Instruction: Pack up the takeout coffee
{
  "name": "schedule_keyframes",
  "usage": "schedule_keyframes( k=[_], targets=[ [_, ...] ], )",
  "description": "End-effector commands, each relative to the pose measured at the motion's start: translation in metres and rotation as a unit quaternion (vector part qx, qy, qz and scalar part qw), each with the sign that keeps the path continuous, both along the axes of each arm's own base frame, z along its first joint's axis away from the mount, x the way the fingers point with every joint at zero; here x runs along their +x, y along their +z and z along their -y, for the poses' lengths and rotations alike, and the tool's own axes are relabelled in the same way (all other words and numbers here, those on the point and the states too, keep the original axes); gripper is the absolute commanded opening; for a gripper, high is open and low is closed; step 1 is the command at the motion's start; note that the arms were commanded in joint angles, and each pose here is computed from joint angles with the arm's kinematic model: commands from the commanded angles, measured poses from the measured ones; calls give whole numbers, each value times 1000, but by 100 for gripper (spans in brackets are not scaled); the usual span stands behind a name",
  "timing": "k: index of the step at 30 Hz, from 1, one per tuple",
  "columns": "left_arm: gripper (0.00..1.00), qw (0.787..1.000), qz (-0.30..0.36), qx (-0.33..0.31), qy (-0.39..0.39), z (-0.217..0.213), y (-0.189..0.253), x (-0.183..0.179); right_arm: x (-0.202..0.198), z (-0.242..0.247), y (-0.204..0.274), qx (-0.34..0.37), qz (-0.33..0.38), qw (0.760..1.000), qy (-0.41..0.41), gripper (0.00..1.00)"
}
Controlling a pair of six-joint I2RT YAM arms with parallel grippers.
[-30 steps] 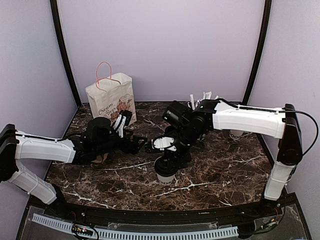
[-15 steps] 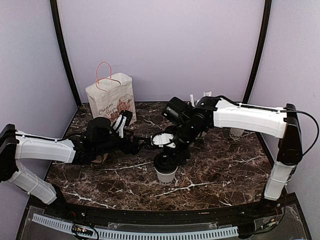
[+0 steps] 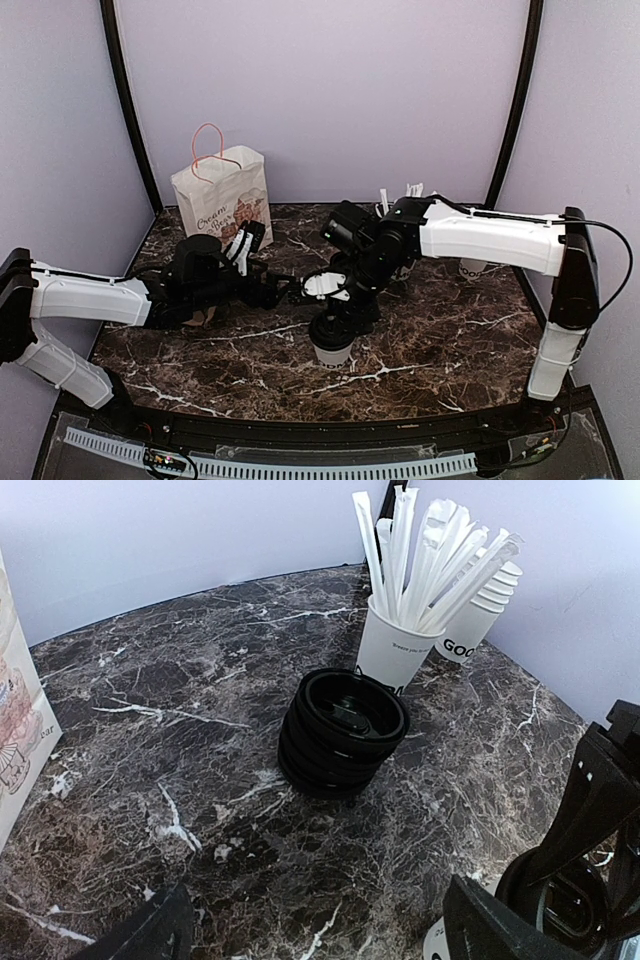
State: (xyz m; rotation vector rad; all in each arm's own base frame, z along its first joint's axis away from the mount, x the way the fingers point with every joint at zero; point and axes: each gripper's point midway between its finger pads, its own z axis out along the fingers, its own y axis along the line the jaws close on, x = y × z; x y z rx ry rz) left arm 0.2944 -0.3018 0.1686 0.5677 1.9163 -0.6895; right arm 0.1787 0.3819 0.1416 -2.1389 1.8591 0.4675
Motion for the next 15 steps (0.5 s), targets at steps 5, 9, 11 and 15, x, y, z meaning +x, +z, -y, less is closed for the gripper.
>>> schedule_keyframes(
  k=[5,9,11,15],
  targets=[
    [89,1000,5,-3,-6,1,2,0,-3,-4,-3,-4,-8,1000,7,66],
    [89,1000,3,-5,-8,3,2,0,-5,-1,-7,-9,-11,1000,7,68],
    [89,1000,0,-6,-9,3,1,-1,-7,0,-6,-8,-11,1000,8,69],
    [90,1000,-8,-10,-13,4,1,-3,-6,0,9,7,-3,1000,4,74]
  ],
)
